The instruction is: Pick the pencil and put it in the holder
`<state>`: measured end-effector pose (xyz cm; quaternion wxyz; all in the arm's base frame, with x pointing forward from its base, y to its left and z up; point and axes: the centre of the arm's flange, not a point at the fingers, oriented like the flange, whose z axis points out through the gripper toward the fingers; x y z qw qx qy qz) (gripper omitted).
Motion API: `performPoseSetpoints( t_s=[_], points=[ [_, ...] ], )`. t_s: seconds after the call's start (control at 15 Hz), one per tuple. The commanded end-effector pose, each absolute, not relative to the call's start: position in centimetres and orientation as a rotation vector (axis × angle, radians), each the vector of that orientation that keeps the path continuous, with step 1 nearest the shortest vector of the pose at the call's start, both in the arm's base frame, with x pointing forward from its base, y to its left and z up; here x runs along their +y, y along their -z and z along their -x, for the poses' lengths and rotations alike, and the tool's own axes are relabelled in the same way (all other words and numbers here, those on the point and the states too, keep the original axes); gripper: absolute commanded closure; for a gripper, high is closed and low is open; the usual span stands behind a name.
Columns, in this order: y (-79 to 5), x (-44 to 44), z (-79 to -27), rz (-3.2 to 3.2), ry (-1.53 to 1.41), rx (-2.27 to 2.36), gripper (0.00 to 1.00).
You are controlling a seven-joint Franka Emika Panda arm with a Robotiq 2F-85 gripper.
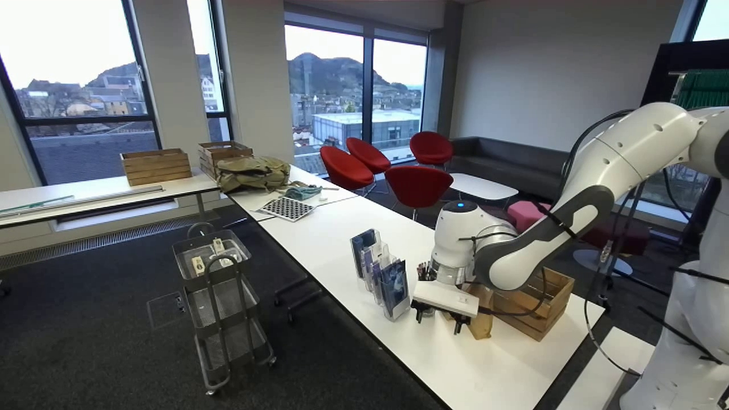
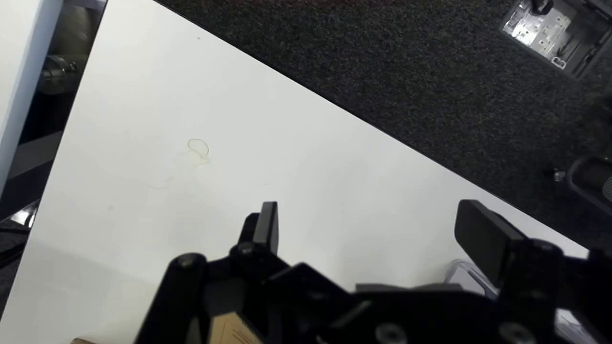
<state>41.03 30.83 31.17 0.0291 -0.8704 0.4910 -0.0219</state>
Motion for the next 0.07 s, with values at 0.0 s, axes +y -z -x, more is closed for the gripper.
performPoseSetpoints(
  t_s=[0.0],
  points=[
    [-31.17,30.83,-41.03,2.685,0.068,1.515,0.0]
  ],
)
